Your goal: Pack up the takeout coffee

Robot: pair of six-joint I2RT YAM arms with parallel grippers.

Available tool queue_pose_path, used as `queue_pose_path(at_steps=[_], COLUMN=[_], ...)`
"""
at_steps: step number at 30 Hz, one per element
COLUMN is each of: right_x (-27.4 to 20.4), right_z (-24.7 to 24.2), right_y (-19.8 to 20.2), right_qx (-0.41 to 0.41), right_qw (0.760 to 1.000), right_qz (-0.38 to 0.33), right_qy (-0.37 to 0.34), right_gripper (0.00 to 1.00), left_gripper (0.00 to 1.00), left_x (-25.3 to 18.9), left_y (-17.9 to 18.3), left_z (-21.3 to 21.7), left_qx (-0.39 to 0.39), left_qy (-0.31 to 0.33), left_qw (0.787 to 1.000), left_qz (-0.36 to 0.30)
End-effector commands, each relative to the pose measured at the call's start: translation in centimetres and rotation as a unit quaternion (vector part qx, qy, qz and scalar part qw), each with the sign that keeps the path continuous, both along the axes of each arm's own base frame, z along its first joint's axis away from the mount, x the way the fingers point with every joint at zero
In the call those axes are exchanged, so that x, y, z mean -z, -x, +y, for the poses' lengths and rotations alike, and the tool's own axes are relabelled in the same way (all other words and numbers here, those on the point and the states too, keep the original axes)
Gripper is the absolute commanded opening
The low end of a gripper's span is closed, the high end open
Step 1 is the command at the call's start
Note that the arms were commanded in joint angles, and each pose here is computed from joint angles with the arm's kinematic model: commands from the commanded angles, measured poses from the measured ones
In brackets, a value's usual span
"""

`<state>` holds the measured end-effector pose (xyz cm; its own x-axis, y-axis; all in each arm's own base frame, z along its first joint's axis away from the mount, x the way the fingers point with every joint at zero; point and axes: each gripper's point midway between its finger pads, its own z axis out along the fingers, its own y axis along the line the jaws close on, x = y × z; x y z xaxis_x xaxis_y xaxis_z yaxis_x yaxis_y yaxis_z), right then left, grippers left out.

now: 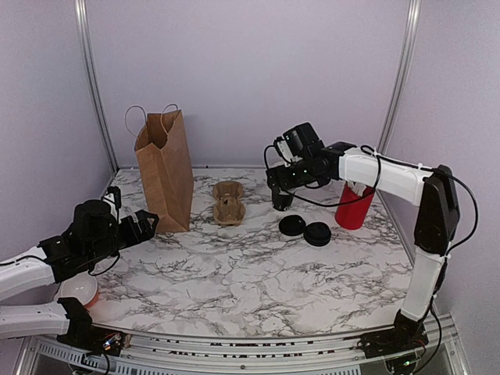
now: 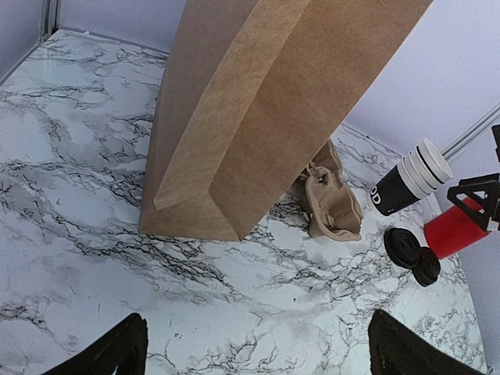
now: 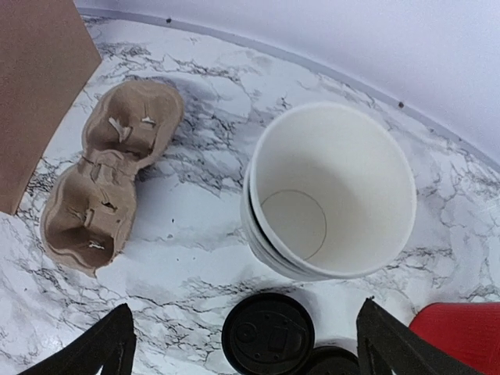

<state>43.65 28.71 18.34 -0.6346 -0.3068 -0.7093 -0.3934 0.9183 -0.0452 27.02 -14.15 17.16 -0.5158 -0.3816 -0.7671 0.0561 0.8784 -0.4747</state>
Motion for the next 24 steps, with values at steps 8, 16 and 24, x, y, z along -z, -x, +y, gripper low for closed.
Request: queue_pose_path(at_steps=[8, 16, 24], right_x=[-4.2, -4.0, -2.3], right_z=[2.2, 1.8, 1.6], right_y=[-3.2, -5.1, -6.0], right_qx=[-0.024, -0.024, -0.024], right_qw=[0.999, 1.000, 1.000], right_qz=[-0.026, -0.010, 0.008], right_qy=[0.005, -0.004, -0.007], right_gripper=[0.66, 0.51, 0.37], left_gripper=[0.99, 0.99, 0.99], left_x=[0.0, 0.1, 0.1], left_y=[0.2, 0.7, 0.7], left_z=[0.1, 0.5, 0.4], left_qx=[0.004, -0.002, -0.001], left_qy=[0.004, 0.010, 0.013], left_qw=[1.000, 1.000, 1.000], left_qz=[0.006, 0.006, 0.008])
